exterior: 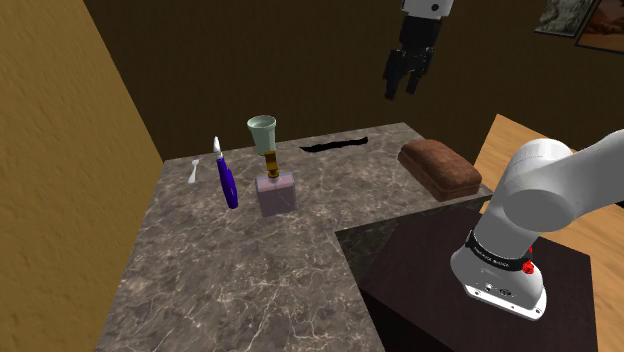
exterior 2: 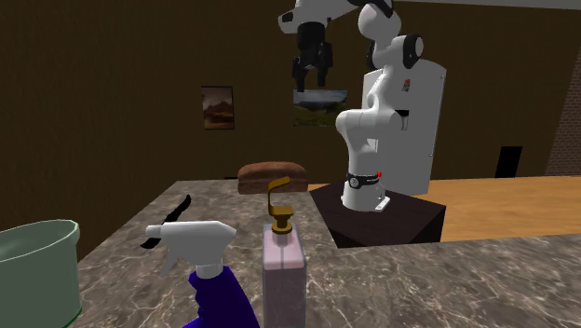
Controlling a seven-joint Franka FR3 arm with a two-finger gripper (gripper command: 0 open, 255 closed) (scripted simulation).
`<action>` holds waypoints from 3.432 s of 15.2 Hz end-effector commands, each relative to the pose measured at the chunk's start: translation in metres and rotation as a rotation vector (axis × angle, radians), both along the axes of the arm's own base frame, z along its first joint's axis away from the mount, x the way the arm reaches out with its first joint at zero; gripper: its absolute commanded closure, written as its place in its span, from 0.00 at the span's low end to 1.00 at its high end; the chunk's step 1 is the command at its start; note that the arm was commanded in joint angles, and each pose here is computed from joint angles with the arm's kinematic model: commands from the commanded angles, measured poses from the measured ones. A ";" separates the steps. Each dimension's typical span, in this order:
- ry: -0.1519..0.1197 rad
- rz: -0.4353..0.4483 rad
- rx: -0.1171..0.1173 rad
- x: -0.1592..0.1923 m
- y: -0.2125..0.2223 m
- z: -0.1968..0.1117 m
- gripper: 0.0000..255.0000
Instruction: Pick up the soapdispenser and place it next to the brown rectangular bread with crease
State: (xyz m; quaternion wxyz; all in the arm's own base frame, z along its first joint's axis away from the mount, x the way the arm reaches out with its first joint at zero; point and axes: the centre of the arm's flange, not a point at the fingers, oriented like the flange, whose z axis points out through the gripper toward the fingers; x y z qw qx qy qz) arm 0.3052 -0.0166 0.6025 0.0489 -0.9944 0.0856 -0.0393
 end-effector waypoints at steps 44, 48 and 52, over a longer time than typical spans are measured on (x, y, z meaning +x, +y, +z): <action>0.044 0.602 -0.104 0.256 0.175 -0.283 0.00; 0.044 0.602 -0.104 0.256 0.175 -0.283 1.00; 0.044 0.602 -0.104 0.256 0.175 -0.283 1.00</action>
